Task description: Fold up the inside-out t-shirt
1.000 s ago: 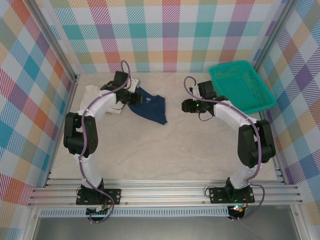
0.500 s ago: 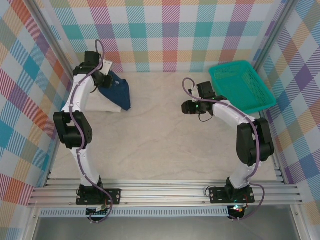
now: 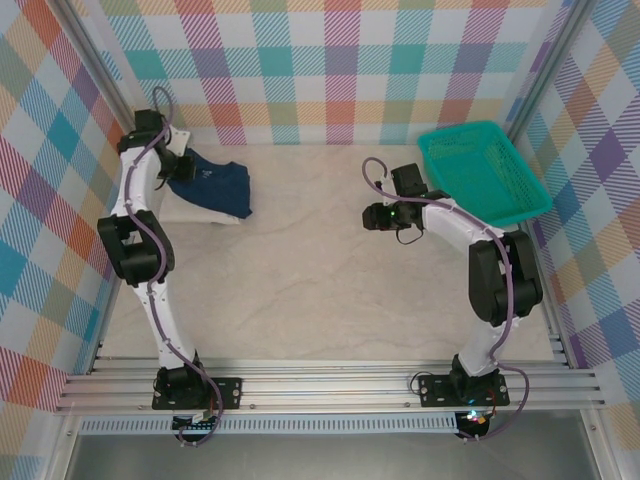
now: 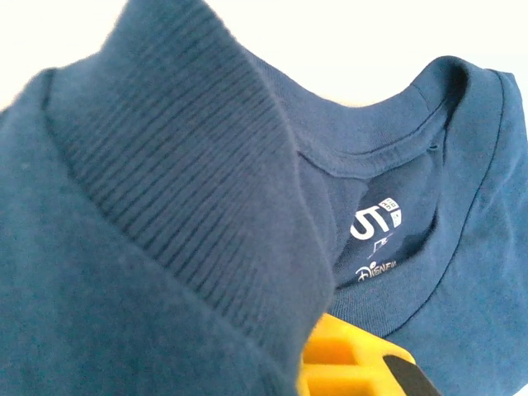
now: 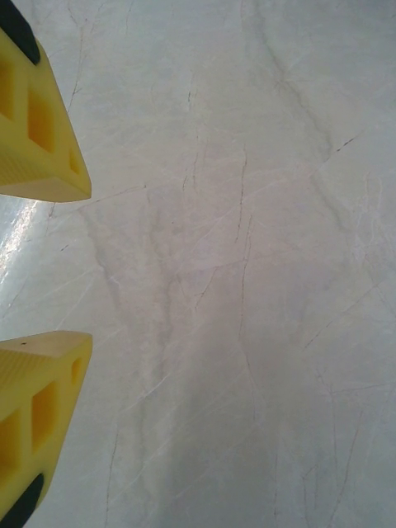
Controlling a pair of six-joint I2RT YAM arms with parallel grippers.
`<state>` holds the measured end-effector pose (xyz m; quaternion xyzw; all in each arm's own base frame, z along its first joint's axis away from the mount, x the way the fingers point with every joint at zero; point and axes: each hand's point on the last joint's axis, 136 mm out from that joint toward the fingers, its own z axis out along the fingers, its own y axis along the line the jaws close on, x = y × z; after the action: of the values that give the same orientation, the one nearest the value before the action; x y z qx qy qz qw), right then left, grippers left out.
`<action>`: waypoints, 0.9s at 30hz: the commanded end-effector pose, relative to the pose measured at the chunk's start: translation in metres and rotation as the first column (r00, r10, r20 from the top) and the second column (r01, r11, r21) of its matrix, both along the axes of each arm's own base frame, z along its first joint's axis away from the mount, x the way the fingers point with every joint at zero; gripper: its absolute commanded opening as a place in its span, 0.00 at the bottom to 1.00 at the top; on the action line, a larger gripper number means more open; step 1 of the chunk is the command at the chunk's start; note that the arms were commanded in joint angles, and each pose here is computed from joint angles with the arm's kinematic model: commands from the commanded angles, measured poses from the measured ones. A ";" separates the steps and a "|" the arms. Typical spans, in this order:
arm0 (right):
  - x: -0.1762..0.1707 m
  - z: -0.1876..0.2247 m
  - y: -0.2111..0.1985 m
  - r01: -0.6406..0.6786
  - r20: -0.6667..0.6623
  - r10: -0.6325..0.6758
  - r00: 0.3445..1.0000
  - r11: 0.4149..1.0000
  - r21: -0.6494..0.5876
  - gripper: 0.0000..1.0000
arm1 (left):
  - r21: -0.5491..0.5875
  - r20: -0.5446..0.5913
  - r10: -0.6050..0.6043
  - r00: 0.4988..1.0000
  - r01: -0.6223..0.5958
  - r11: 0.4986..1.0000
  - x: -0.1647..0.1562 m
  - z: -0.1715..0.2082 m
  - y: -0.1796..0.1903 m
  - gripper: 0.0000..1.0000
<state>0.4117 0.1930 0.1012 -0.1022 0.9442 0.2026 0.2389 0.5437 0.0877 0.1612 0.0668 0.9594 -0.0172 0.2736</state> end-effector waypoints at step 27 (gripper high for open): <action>-0.021 0.041 -0.054 0.150 0.154 -0.122 0.981 0.971 -0.188 0.58 | 0.153 0.180 0.571 0.801 -0.596 0.788 -0.016 0.041 0.082 0.88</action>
<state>0.3940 0.1606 0.1334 -0.0850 0.9452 0.1377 0.2836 0.5361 0.1784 0.1287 -0.1555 0.9458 0.1648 0.2329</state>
